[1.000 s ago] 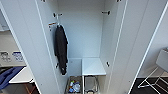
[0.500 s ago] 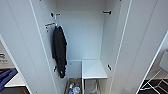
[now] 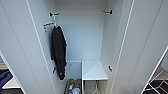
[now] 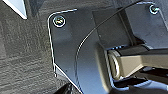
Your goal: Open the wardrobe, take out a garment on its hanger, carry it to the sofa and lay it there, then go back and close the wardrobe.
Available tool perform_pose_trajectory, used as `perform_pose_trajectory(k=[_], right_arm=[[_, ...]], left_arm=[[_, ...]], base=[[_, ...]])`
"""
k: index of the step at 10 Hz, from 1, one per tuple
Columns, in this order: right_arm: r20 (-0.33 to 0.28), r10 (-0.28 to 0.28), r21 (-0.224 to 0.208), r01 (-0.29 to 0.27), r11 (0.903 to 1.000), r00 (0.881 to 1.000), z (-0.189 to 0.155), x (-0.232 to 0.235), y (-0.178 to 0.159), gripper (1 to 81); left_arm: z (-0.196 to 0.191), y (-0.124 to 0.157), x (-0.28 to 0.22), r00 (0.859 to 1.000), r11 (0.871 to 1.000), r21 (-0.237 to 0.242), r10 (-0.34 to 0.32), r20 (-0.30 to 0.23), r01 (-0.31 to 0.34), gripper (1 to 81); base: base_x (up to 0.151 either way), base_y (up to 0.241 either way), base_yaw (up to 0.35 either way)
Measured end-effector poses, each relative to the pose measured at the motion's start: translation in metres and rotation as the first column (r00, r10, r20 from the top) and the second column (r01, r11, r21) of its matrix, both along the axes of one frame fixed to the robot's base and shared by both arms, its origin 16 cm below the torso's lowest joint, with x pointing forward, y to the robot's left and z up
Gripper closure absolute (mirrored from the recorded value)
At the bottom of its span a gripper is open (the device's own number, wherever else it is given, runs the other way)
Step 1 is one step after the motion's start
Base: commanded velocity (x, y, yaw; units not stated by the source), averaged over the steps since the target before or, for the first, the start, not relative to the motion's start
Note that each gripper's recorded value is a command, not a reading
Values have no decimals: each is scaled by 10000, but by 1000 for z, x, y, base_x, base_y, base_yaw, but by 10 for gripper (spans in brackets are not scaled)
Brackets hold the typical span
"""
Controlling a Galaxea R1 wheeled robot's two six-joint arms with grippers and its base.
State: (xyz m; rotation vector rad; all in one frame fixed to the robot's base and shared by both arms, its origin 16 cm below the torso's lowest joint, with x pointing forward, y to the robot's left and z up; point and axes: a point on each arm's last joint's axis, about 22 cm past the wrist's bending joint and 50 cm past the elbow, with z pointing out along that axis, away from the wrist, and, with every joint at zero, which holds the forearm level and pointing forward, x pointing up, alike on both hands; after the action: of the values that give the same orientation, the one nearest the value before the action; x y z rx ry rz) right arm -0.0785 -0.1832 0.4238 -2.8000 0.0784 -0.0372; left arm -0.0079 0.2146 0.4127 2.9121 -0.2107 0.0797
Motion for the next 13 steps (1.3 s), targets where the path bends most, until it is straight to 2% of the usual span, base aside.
perform_pose_trajectory(k=[3, 4, 6, 7, 8, 9, 11, 12, 13], right_arm=[[-34, -32, 189, 33, 9998, 10000, 2, -5, 3, 10], [-16, -50, 351, 51, 9994, 10000, 4, -4, 6, 10], [23, -103, 946, 100, 9955, 9999, 11, -2, 19, 10], [47, -119, 1105, 113, 9938, 9999, 14, 0, 19, 10], [149, -114, 1182, 96, 9929, 9998, 17, 7, 1, 10], [242, -110, 981, 85, 9951, 9996, 19, 11, -29, 10], [398, -97, 542, 75, 9985, 9992, 23, 17, -84, 10], [548, -160, 532, 131, 9985, 9984, 26, 26, -97, 10], [822, -391, 617, 341, 9975, 9958, 30, 41, -107, 10]], left_arm=[[0, -6, -3, 10000, 10000, -62, -27, -84, 27, 10], [0, -12, -2, 9999, 9999, -124, -85, -69, 84, 10], [1, -20, -4, 9995, 9991, -293, -317, -72, 315, 10], [1, -14, -4, 9993, 9989, -294, -375, -40, 373, 10], [2, -1, -4, 9993, 9989, -263, -382, -49, 381, 10], [3, 8, -4, 9993, 9987, -364, -372, -33, 370, 10], [12, 10, 2, 9994, 9947, -969, -327, 94, 334, 10], [21, 12, 10, 9995, 9900, -1389, -227, 211, 254, 10], [32, 27, 25, 9990, 9863, -1648, 16, 452, 59, 10]], base=[[0, 0, 0], [0, 0, 0], [0, 0, 0], [0, 0, 0], [0, 0, 0], [0, 0, 0], [0, 0, 0], [0, 0, 0], [0, 0, 0]])
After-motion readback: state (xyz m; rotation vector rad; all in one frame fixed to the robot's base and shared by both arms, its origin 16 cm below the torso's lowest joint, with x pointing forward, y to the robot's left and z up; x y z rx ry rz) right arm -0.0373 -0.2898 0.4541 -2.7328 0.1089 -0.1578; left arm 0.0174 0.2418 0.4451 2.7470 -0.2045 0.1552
